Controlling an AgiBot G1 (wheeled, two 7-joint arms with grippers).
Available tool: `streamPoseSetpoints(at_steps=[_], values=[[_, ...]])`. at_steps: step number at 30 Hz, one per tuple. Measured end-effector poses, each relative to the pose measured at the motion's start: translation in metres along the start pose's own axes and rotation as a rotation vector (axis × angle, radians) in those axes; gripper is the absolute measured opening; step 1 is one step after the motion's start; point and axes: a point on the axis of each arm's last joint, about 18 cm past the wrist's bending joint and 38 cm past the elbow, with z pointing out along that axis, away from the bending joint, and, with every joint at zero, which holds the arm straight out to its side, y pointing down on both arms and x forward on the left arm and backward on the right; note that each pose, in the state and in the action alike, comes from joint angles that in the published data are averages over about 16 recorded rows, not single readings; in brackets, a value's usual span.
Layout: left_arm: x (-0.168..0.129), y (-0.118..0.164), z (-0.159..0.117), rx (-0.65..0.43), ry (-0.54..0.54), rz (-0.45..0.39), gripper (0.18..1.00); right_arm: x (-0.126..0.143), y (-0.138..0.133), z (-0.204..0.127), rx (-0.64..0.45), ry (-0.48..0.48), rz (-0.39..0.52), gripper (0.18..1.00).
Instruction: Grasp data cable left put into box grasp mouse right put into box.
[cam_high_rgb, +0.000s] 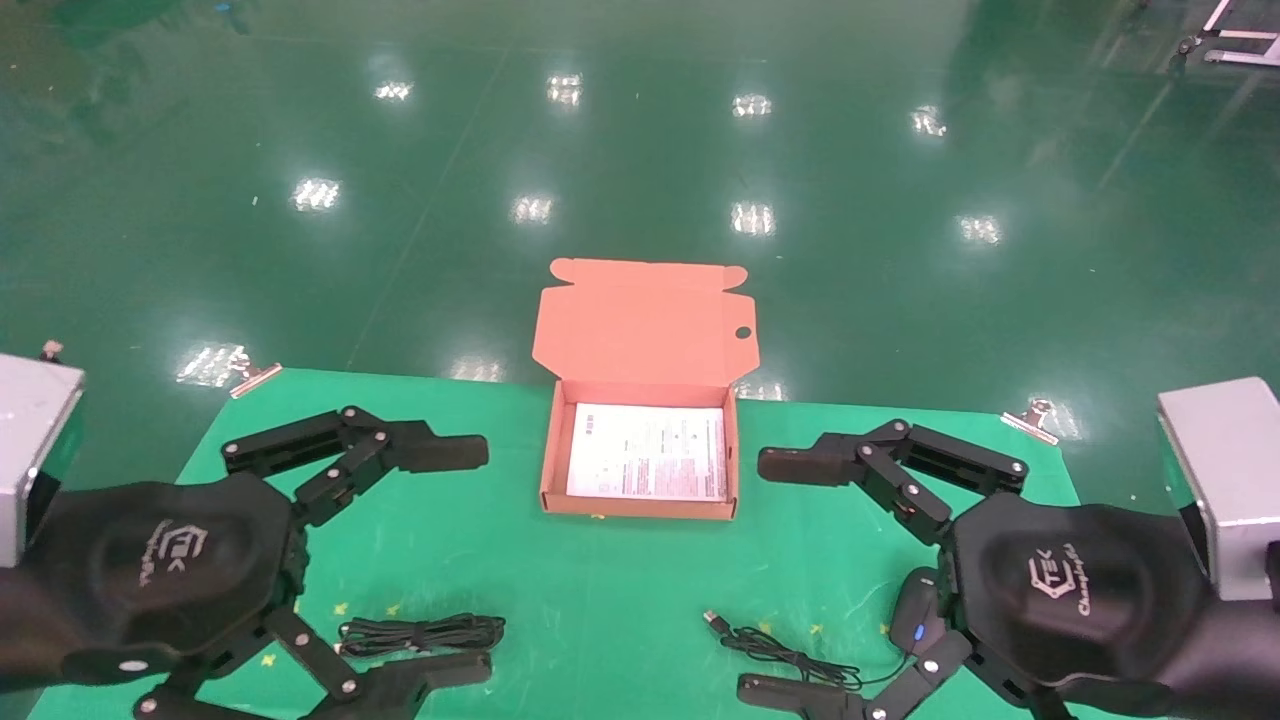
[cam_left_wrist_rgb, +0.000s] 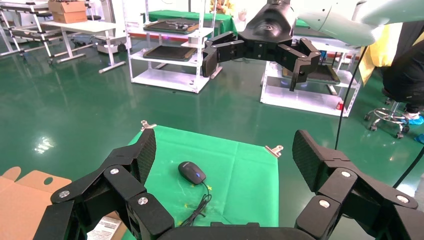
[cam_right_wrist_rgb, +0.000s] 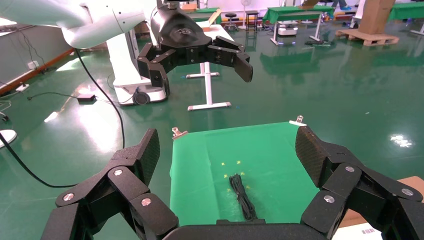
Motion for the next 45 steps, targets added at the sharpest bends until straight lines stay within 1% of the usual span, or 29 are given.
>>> streamPoseSetpoints(at_steps=[14, 20, 25, 33, 39, 45], values=[[0.001, 0.001, 0.001, -0.017, 0.008, 0.000, 1.001, 0.000, 0.000, 0.000, -0.005, 0.001, -0.003, 1.000], [0.000, 0.008, 0.002, -0.077, 0.022, -0.009, 1.001, 0.002, 0.004, 0.002, -0.071, -0.005, -0.050, 1.000], [-0.003, 0.020, 0.005, -0.172, 0.038, -0.019, 1.001, 0.006, 0.011, 0.008, -0.187, -0.026, -0.143, 1.000], [-0.018, 0.048, 0.008, -0.381, 0.047, -0.026, 1.001, 0.026, 0.033, 0.023, -0.466, -0.095, -0.381, 1.000], [-0.035, 0.072, 0.011, -0.566, 0.055, -0.006, 1.001, 0.041, 0.059, 0.037, -0.671, -0.187, -0.542, 1.000], [-0.052, 0.100, 0.016, -0.759, 0.071, 0.016, 1.001, 0.048, 0.092, 0.049, -0.832, -0.286, -0.641, 1.000]])
